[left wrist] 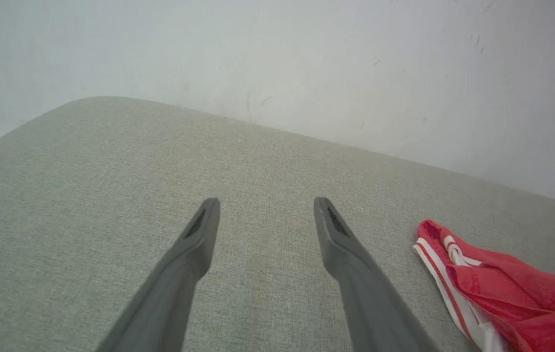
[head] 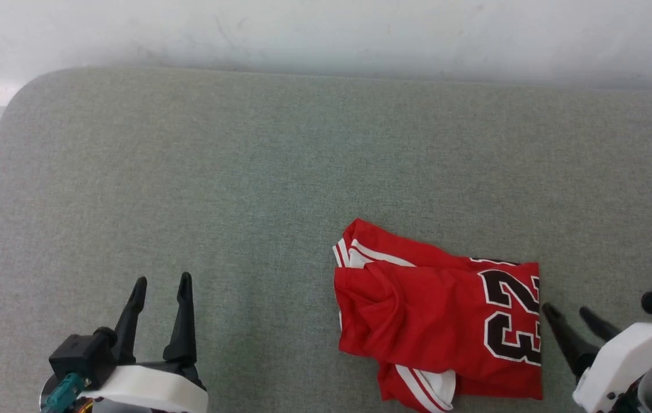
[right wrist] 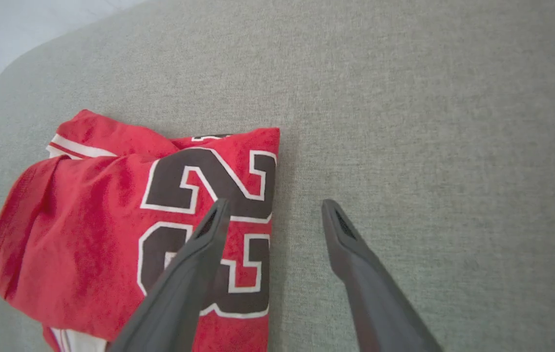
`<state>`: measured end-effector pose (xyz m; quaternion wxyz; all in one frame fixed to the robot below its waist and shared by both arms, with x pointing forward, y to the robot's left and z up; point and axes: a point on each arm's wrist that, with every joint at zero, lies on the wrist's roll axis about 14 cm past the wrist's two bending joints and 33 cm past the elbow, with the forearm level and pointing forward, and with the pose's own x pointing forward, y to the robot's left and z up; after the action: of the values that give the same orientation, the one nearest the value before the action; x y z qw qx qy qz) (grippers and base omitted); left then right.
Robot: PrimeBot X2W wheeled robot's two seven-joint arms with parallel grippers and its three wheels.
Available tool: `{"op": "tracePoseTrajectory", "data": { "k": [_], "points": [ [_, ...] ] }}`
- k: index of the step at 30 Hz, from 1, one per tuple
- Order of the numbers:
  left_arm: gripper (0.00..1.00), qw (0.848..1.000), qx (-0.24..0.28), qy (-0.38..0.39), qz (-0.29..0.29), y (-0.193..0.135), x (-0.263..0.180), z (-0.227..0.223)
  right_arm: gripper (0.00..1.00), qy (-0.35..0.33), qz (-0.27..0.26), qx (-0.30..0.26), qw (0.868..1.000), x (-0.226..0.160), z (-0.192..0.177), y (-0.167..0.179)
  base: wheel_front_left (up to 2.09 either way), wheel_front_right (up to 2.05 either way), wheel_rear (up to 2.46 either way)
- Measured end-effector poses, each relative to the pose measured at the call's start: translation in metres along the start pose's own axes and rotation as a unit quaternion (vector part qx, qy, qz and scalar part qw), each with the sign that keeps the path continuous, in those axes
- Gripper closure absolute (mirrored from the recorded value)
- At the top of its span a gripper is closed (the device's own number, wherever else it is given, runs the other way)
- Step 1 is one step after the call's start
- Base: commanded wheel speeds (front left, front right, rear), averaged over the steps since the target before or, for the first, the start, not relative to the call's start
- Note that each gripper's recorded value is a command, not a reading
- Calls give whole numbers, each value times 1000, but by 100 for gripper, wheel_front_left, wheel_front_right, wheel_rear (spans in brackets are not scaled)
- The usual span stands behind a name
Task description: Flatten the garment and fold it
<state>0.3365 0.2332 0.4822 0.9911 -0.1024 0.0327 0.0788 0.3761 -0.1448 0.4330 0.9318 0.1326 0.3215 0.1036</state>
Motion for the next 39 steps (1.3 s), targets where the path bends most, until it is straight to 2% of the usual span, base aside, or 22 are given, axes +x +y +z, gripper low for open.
{"op": "tracePoseTrajectory", "data": {
  "k": [5,8,11,12,13,14,15,23,26,29,34,39],
  "points": [
    [0,1000,2,3,-2,0,0,-1,0,44,18,50,998,10,-34,3,0,0,0],
    [0,1000,6,5,0,3,-1,0,0,73,25,61,995,16,-52,7,0,0,0],
    [0,1000,9,5,2,6,-4,2,0,82,36,60,994,25,-55,14,0,0,0],
    [0,1000,10,4,3,7,-4,3,11,83,38,60,994,27,-54,16,0,0,0],
    [0,1000,11,3,3,7,-5,4,59,86,39,60,994,30,-55,16,0,0,0],
    [0,1000,11,4,4,7,-6,4,90,87,39,59,994,32,-55,17,0,0,0],
    [0,1000,11,5,3,7,-6,4,100,86,36,60,994,34,-55,16,0,0,0],
    [0,1000,13,-5,-16,-3,-3,13,100,46,12,24,999,43,-29,8,0,0,0],
    [0,999,12,-10,-29,-11,1,16,100,13,-10,-1,1000,41,-1,-3,0,0,0],
    [0,999,15,-11,-43,-19,7,18,100,-18,-41,-52,998,34,34,-20,0,0,0],
    [0,998,20,-7,-63,-30,23,15,100,-50,-116,-132,983,19,87,-65,0,0,0],
    [0,995,30,-20,-91,-47,50,18,100,-32,-198,-194,960,5,116,-119,0,0,0]
  ]
}}
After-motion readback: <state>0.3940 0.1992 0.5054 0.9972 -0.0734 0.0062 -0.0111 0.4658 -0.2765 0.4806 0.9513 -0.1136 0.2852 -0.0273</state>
